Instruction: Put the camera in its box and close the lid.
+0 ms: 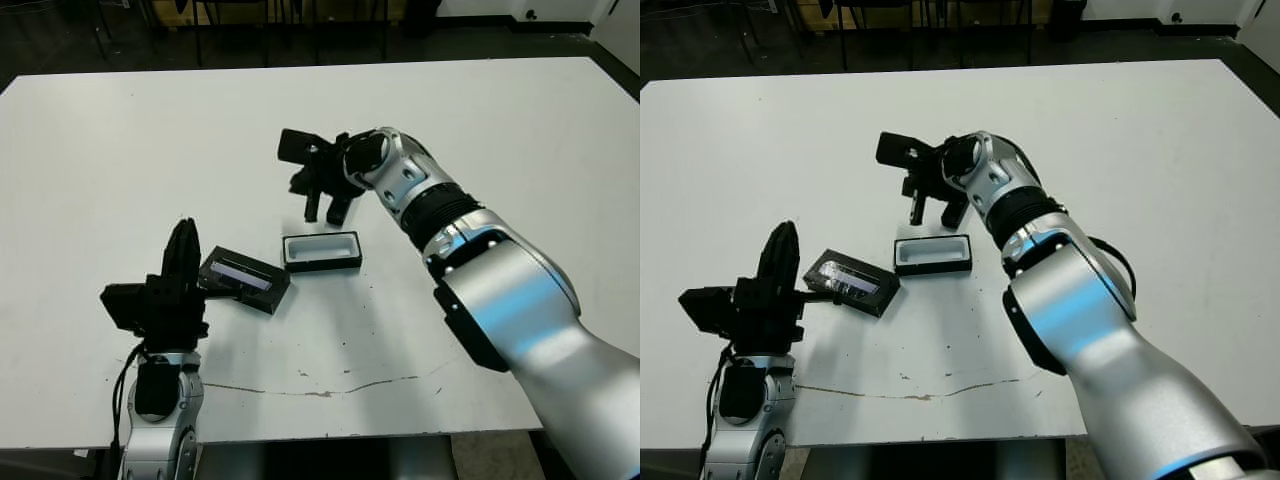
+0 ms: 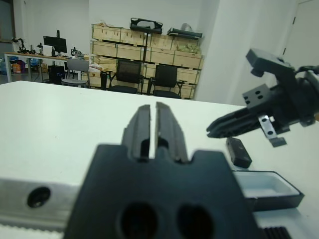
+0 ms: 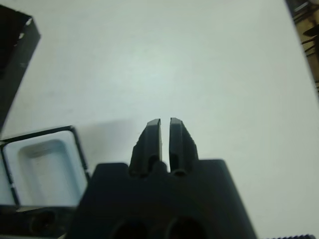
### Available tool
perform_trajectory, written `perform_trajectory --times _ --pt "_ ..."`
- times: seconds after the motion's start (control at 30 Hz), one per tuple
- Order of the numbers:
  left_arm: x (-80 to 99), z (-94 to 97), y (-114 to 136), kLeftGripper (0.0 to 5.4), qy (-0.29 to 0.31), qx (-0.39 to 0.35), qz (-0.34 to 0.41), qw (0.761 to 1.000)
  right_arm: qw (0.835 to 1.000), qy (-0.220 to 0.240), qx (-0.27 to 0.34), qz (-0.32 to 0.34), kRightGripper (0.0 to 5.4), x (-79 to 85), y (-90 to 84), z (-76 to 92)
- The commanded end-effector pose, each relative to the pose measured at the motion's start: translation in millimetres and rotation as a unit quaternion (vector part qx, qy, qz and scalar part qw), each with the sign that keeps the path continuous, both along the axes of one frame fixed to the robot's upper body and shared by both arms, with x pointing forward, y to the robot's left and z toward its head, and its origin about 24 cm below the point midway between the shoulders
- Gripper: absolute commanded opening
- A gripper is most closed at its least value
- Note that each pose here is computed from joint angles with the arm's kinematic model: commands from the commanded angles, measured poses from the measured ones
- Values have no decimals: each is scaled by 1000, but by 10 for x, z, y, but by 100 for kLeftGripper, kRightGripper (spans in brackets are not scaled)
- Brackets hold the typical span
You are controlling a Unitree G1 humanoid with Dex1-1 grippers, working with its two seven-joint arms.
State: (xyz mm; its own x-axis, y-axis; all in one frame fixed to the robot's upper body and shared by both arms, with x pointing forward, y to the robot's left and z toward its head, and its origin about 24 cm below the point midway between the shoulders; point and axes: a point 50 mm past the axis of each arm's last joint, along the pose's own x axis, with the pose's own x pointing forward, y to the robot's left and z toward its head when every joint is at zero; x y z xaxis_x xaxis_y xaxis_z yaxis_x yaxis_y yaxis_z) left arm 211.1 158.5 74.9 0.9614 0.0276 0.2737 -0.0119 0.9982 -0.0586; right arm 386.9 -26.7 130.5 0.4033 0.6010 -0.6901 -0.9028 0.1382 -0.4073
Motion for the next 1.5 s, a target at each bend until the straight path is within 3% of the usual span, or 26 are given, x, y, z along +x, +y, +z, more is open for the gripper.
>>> perform_trajectory --times 0.03,0.67,1.5 --pt "-15 -70 14 2 20 1 3 1000 1000 26 -9 1 0 -42 -28 -135" --pt "-21 -77 -13 2 21 0 5 1000 999 31 -41 4 0 -74 -101 -286" --pt "-28 -71 -14 2 17 4 6 1000 997 20 -71 -7 0 -30 -266 -282"
